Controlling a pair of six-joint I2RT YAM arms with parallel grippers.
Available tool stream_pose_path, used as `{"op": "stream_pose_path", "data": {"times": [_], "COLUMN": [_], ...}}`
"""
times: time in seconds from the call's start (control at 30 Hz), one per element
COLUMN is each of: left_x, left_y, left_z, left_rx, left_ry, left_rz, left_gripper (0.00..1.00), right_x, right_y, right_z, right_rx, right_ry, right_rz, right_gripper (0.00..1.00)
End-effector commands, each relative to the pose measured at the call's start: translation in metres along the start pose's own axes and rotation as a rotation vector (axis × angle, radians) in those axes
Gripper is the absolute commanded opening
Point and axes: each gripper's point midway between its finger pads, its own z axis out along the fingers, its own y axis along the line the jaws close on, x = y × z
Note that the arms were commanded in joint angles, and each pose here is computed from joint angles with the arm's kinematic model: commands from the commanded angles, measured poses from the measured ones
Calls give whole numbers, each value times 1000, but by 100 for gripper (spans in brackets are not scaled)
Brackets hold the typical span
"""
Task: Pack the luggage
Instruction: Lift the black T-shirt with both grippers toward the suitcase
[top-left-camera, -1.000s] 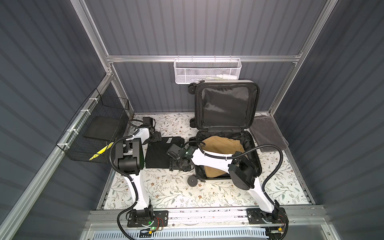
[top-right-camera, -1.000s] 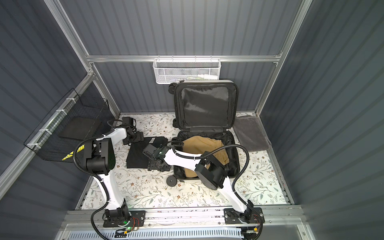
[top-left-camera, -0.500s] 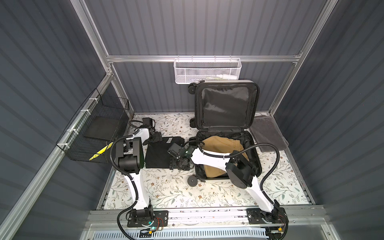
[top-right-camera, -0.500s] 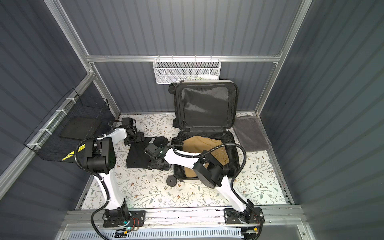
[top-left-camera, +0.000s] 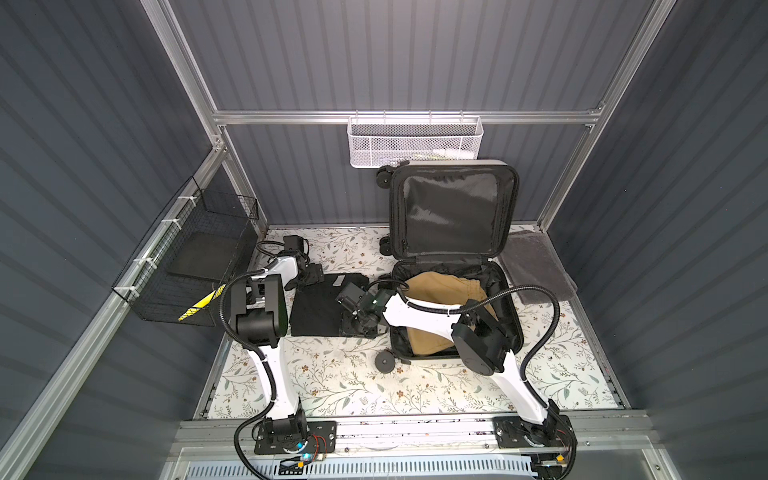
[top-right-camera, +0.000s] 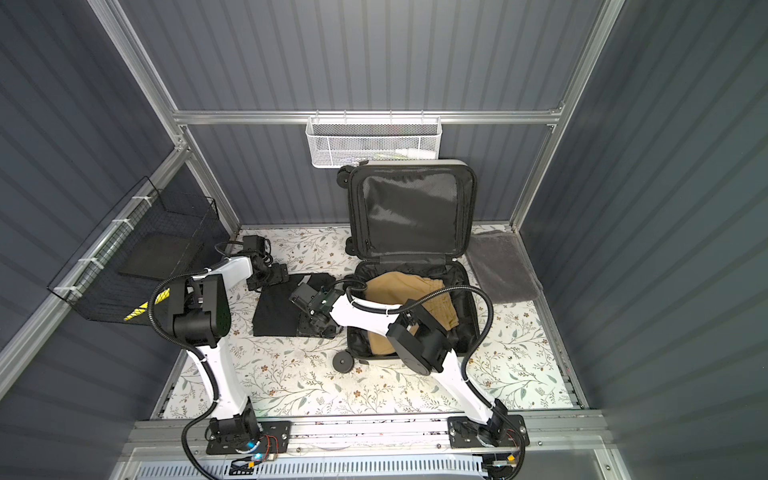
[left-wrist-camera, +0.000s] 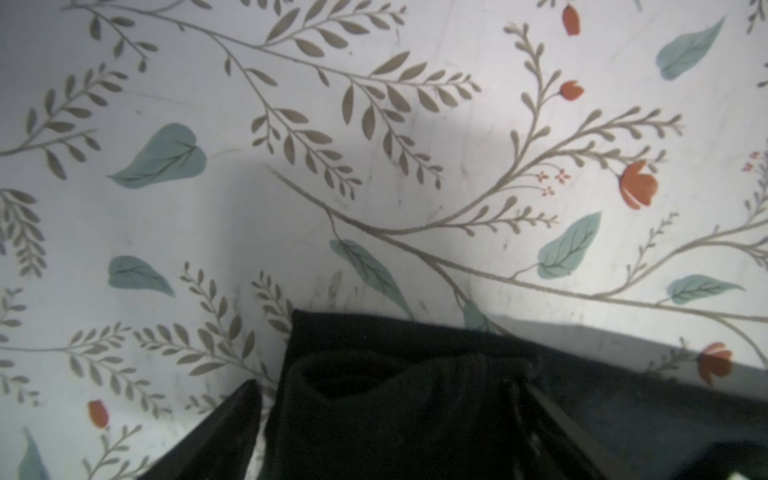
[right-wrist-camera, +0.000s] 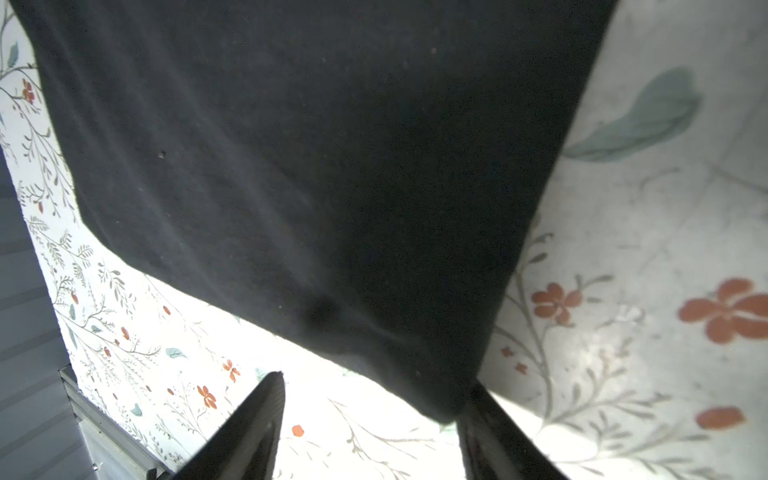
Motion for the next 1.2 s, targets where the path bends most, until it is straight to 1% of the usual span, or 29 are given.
{"op": "stream_pose_path", "data": {"times": [0.0,0.03,0.07,0.17,0.23,0.3,0.6,0.7,0.83,0.97,1.17], "left_x": [33,33,49,52,54,56,57,55,49,37,14], "left_y": [12,12,14,12,11,9,2,-1,-6,-17,-25], "left_z": [25,25,30,31,32,33,30,25,15,-2,-39], "left_rx": [-18,-16,-18,-6,5,16,58,78,108,161,212], "left_ry": [111,112,147,154,160,161,154,145,127,90,-4], "left_rz": [-32,-32,-34,-37,-39,-40,-52,-59,-73,-95,-125], "left_gripper": [95,95,95,95,92,87,53,39,15,0,0], "right_x": [4,4,4,3,3,3,0,-6,-19,-33,-55], "right_y": [-12,-13,-13,-14,-15,-15,-16,-14,-7,3,22], "right_z": [15,15,16,17,17,18,14,7,-9,-33,-78], "right_rx": [21,20,20,17,14,8,-17,-36,-73,-105,-153], "right_ry": [31,31,32,35,36,37,41,33,14,-20,-79], "right_rz": [27,29,30,34,36,38,40,30,10,-32,-109], "right_gripper": [63,62,61,58,55,51,24,15,1,0,0]}}
